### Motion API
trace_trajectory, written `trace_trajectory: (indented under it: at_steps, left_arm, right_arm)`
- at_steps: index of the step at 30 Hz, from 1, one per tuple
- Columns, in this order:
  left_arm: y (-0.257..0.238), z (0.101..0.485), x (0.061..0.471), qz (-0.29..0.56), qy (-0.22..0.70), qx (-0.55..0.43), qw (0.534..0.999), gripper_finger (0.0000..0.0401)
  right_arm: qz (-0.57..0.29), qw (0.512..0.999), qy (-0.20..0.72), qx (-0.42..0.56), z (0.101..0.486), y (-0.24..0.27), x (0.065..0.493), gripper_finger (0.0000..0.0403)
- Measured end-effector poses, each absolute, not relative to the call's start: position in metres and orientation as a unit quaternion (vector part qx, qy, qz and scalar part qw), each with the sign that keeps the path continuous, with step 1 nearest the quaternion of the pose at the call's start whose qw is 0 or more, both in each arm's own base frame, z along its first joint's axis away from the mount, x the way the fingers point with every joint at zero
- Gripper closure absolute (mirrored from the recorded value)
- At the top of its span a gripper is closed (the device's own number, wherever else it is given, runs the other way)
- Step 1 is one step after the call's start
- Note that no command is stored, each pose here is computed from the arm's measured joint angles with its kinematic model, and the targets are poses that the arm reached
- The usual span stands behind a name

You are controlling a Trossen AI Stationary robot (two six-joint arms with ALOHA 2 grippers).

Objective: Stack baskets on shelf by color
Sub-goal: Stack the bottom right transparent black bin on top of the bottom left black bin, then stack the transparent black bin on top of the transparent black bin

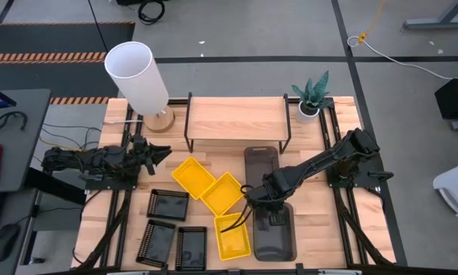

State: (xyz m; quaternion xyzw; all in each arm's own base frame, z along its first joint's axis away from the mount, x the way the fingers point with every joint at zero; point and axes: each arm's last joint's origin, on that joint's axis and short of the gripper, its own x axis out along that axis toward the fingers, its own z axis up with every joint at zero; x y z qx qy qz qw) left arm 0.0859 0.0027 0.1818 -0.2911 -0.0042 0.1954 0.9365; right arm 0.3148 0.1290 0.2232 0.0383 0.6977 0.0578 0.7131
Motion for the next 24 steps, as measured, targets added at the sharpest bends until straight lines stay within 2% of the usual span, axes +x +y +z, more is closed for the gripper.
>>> trace_trajectory:
  at_steps: [6, 10, 17, 24]
  left_arm:
    - [0.003, 0.182, 0.086, 0.195, -0.004, -0.291, 0.936, 0.0284]
    - [0.003, 0.182, 0.086, 0.196, -0.004, -0.291, 0.937, 0.0284]
    - [0.003, 0.182, 0.086, 0.195, -0.004, -0.291, 0.937, 0.0284]
    - [0.003, 0.182, 0.086, 0.195, -0.004, -0.291, 0.937, 0.0284]
  right_arm:
    - [0.067, 0.713, 0.697, 0.036, 0.227, 0.128, 0.312, 0.0287]
    - [0.059, 0.708, 0.703, 0.04, 0.239, 0.12, 0.304, 0.0254]
    - [0.023, 0.74, 0.672, -0.017, 0.252, 0.108, 0.302, 0.0244]
    - [0.017, 0.773, 0.634, -0.016, 0.251, 0.102, 0.316, 0.0245]
